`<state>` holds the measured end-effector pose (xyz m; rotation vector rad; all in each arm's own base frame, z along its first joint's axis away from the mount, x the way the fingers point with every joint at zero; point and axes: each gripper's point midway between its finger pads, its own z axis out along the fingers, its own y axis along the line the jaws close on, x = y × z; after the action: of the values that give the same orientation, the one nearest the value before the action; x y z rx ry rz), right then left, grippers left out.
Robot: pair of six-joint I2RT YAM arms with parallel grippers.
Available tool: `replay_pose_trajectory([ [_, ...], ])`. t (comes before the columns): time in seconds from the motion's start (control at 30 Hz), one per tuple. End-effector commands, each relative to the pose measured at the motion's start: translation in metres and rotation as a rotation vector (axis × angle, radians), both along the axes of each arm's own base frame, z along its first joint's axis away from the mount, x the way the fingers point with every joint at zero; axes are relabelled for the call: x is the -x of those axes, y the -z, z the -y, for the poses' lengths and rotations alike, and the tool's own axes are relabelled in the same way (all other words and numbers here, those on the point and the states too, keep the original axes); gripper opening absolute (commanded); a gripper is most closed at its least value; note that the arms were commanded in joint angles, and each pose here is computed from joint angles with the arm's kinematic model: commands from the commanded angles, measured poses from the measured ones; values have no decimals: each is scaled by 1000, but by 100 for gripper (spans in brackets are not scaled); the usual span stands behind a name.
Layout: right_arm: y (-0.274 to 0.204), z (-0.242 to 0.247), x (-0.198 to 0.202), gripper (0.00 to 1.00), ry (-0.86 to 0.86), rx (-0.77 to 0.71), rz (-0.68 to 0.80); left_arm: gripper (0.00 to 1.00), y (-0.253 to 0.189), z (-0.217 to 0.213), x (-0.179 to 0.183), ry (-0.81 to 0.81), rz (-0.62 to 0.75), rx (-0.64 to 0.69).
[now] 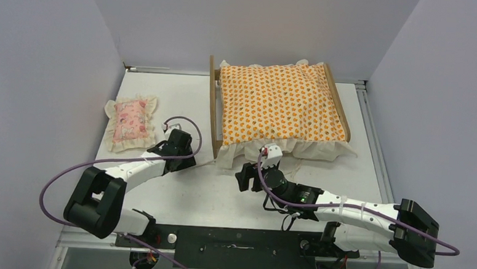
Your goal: Set up the pet bed
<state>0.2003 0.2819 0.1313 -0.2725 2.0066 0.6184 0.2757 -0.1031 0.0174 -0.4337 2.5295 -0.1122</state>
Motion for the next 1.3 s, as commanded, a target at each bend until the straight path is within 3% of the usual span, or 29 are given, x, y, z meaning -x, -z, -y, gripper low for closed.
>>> replay_pose_trajectory([
  [0.0,-4,-6,2,78,-32,-40,13,47,25,18,38,-13,-92,105],
  [0.27,11,-14,10,78,-96,-34,-19,47,20,62,100,67,-160,149],
  [0.57,49,-6,10,72,-17,-108,-167,48,-22,107,161,186,-144,259],
  [0.8,52,-38,0,67,-46,-101,-181,51,-73,84,132,218,17,137],
  [0.93,44,-69,-4,65,-62,-137,-187,54,-77,67,115,217,34,124],
  [1.27,84,-107,-9,39,74,-140,-318,54,-81,46,85,233,70,142],
])
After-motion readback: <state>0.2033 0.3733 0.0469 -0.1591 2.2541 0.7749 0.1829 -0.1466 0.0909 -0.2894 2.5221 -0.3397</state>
